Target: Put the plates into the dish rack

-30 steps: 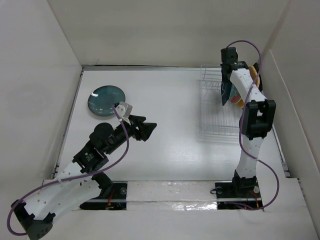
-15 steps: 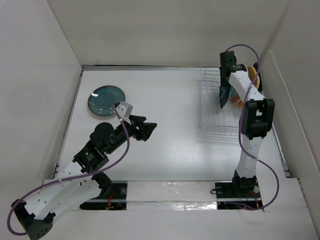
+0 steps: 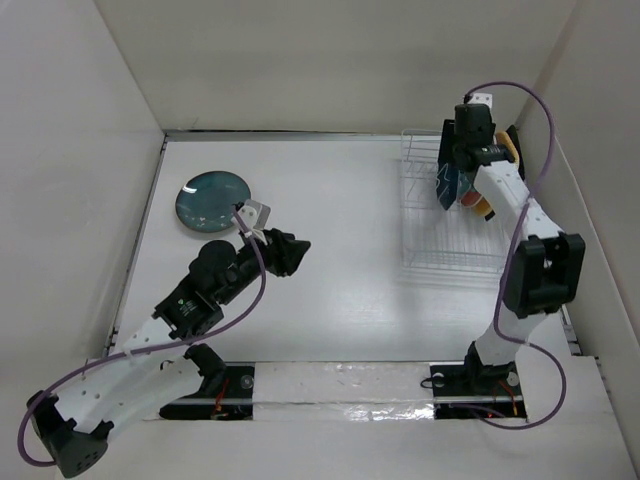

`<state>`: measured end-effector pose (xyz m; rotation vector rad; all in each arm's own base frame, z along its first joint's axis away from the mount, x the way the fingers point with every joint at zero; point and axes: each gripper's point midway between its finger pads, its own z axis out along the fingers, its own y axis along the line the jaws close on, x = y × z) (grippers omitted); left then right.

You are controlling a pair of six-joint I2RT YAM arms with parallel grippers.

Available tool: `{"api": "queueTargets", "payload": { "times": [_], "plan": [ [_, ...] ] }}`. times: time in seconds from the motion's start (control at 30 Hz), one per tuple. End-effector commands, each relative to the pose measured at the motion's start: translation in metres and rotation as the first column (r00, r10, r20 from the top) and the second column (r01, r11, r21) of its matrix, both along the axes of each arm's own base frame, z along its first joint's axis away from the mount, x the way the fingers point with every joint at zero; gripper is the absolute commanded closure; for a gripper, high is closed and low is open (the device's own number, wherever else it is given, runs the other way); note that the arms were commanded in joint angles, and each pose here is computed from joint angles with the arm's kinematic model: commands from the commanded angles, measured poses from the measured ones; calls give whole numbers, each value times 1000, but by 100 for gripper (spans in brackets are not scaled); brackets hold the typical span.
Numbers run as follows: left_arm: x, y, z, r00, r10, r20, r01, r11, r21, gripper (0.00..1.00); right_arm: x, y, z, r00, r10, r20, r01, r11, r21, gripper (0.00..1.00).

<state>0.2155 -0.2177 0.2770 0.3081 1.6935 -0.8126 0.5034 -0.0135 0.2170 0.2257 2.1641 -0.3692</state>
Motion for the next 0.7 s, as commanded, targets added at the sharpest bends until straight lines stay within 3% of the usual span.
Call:
{"api": "queueTargets", "payload": {
  "times": [0.0,0.07,0.1,0.17,0.2,0.23,0.4,0.5,0.6,0.63,0.67],
  "plan": [
    [15,8,13,998,68,17,-67,997,-44,58,-9,33,85,947,17,319,-63,989,136,32],
    [18,6,9,998,65,-14,-66,996,-56,66,-24,56,79,923,44,381,-124,974,189,34],
    [20,5,8,997,71,-20,-72,996,-56,69,-42,64,102,890,61,452,-174,961,213,44],
    [28,7,4,994,97,-44,-99,993,-57,82,-60,85,88,861,103,499,-256,934,250,76],
    [31,8,2,992,109,-69,-114,990,-77,88,-70,106,89,840,139,525,-326,902,284,100],
    [39,13,-4,987,132,-96,-139,987,-77,100,-84,113,100,814,146,562,-365,882,299,100],
    [60,14,-33,963,103,-249,-143,979,-147,100,-143,162,79,757,223,614,-516,780,354,100],
    [84,25,-52,929,153,-337,-221,960,-172,100,-165,171,64,742,253,620,-558,745,364,100],
    [110,56,-62,882,262,-392,-356,915,-190,78,-183,173,62,728,284,623,-588,726,356,97],
    [118,71,-72,853,319,-414,-420,889,-181,57,-187,174,61,727,294,621,-594,722,354,97],
    [124,83,-76,821,353,-449,-480,853,-207,50,-191,172,55,732,297,613,-591,724,355,97]
  ]
}}
